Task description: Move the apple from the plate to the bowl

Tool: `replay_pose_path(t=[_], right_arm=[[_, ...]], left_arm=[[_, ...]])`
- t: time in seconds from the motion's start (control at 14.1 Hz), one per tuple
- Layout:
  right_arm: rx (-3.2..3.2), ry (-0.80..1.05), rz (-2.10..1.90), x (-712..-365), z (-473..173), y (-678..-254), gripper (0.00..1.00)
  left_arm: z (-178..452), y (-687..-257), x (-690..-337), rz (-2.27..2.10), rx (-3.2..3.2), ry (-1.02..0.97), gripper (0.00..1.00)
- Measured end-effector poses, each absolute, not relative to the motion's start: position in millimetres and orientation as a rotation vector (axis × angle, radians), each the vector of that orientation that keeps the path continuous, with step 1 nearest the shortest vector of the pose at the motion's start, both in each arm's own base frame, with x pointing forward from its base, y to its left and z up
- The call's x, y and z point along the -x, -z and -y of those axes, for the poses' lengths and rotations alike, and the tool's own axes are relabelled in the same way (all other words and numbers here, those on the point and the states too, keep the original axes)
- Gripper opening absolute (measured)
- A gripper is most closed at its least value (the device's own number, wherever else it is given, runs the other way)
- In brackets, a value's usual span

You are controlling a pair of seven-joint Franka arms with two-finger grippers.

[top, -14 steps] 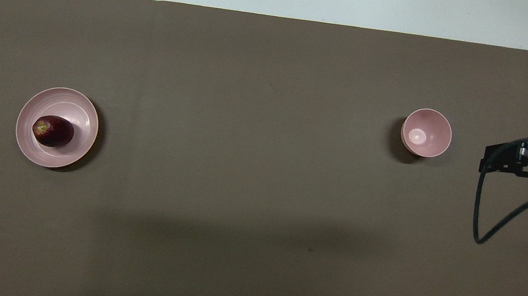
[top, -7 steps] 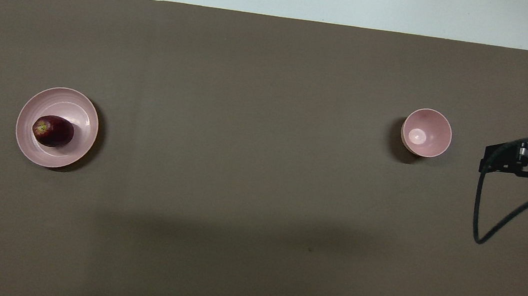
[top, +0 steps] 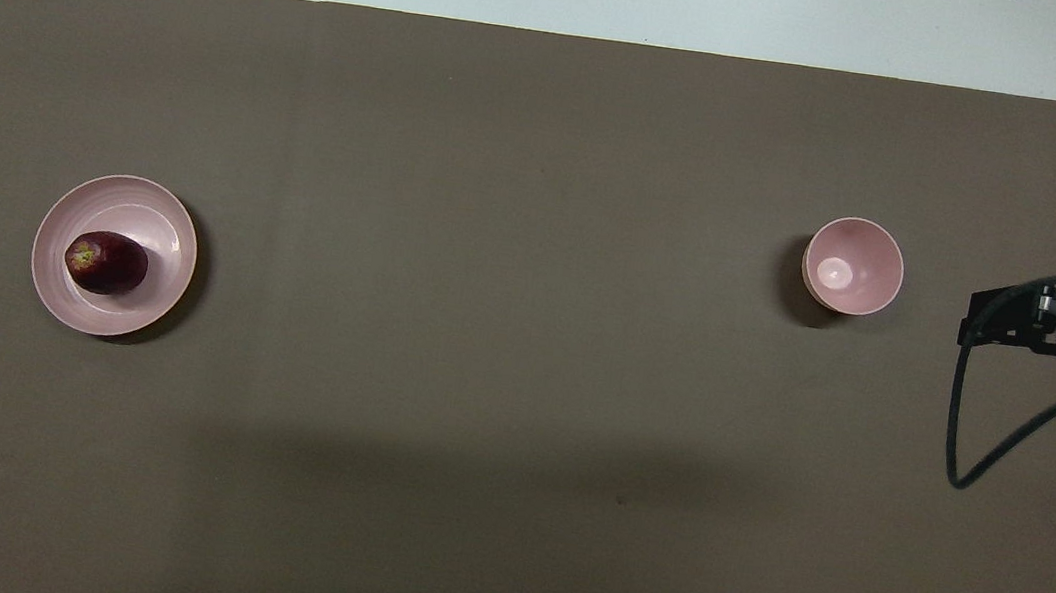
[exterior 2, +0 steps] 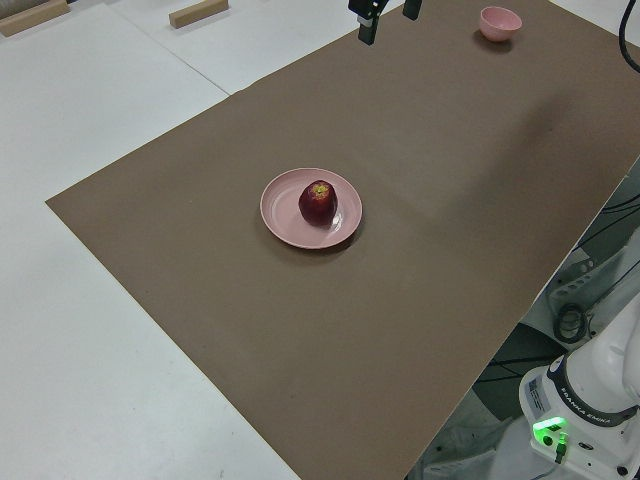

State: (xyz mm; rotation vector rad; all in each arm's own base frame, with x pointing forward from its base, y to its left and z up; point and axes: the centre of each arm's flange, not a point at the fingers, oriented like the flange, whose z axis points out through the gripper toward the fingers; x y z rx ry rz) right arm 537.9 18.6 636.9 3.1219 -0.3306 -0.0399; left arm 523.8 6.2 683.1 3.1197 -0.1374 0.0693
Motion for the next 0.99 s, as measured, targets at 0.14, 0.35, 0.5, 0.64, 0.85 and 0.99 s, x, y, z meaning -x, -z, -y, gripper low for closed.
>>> replay_pose_path(t=[0.14, 0.35, 0.5, 0.64, 0.85, 0.99], right_arm=[[-3.122, 0.040, 0.331, -538, -19, -637, 1.00], [-3.122, 0.040, 0.331, -538, -19, -637, 1.00], [-3.122, 0.040, 0.331, -538, -19, -637, 1.00], [-3.122, 0.040, 0.331, -538, -19, -637, 1.00], [-3.122, 0.040, 0.331, -538, -19, -637, 1.00], [-3.122, 0.040, 0.331, -538, -19, -637, 1.00]], left_arm=[[-9, -675, -527, 0.130, -3.120, -0.079, 1.00], [-12, -649, -537, 0.120, -3.120, -0.095, 1.00], [-18, -618, -545, 0.144, -3.121, -0.118, 1.00], [-28, -587, -548, 0.224, -3.119, -0.110, 1.00], [-46, -544, -547, 0.265, -3.118, -0.091, 1.00], [-49, -522, -547, 0.265, -3.119, -0.104, 1.00]])
